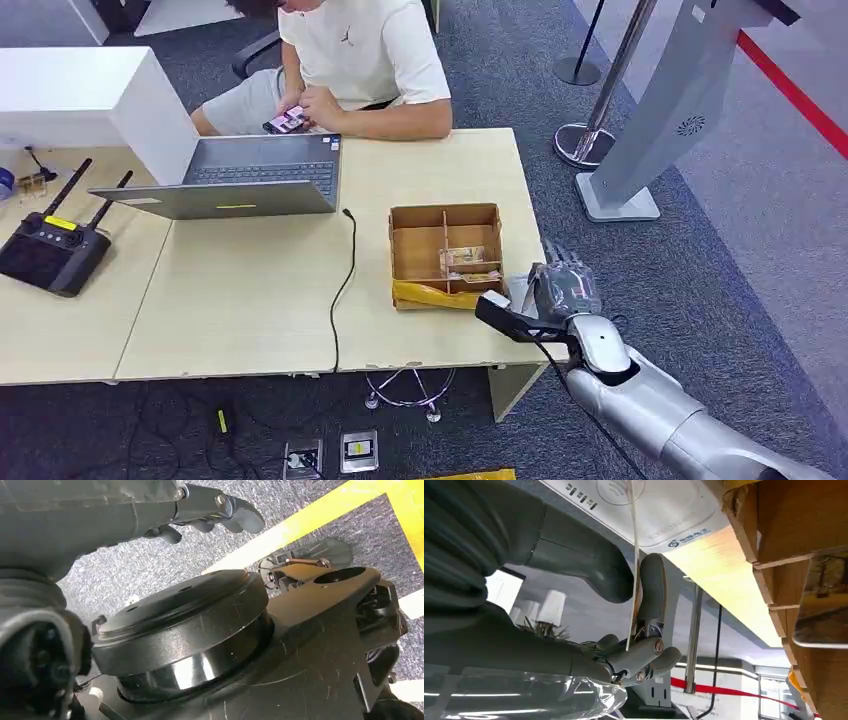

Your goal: Pass the card to the sensor for recognition and then transmit it.

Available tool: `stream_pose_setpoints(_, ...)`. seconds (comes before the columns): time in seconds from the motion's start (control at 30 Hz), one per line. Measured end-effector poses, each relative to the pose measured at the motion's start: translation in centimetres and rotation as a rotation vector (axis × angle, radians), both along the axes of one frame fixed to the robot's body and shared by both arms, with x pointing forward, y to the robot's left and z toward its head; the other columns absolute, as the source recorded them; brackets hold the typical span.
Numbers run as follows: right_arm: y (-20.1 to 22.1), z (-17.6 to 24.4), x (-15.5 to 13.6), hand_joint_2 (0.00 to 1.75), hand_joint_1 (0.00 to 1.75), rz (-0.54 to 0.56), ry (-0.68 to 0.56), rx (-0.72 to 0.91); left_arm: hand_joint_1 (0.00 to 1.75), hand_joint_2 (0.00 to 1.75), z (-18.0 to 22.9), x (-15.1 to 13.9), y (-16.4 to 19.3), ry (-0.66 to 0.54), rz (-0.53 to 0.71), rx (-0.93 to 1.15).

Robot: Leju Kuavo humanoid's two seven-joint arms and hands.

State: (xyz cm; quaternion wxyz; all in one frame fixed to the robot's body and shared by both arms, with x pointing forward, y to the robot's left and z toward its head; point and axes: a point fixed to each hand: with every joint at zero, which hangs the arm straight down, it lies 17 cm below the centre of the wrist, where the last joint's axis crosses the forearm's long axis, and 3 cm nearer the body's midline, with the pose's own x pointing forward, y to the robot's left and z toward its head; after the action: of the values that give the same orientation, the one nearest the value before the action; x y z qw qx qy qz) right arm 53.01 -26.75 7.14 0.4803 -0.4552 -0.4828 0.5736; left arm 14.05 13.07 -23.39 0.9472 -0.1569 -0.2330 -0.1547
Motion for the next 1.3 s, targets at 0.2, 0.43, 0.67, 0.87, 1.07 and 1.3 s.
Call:
stream_pose_setpoints(0.2,0.0,0.0,0.1,1.75,1.75,-0.004,-0.006,0.003,0.0,0.0,0.0,-0.1,-0.1,-0.002,-0.007,0.001)
stream_pose_setpoints(0.43,-0.5,1.9,1.1,1.75,1.75,-0.024,-0.061,0.002,0.0,0.0,0.0,0.0,0.0,-0.012,-0.017,0.007)
stream_pose_setpoints(0.67,-1.0,7.7,3.7,1.75,1.75,-0.041,-0.179,-0.034,0.0,0.0,-0.1,-0.3,0.1,-0.004,-0.029,0.016)
stream_pose_setpoints(0.87,-1.6,14.6,5.9,1.75,1.75,-0.059,-0.292,-0.076,0.0,0.0,-0.4,-0.8,0.2,0.01,-0.054,0.031)
stream_pose_setpoints(1.07,-1.0,19.6,6.9,1.75,1.75,-0.043,-0.351,-0.134,0.0,0.0,-0.4,-0.7,0.2,0.027,-0.07,0.042)
stream_pose_setpoints(1.3,2.2,21.9,7.5,1.75,1.75,0.024,-0.363,-0.168,0.0,0.0,-0.2,-0.3,0.0,0.031,-0.113,0.052)
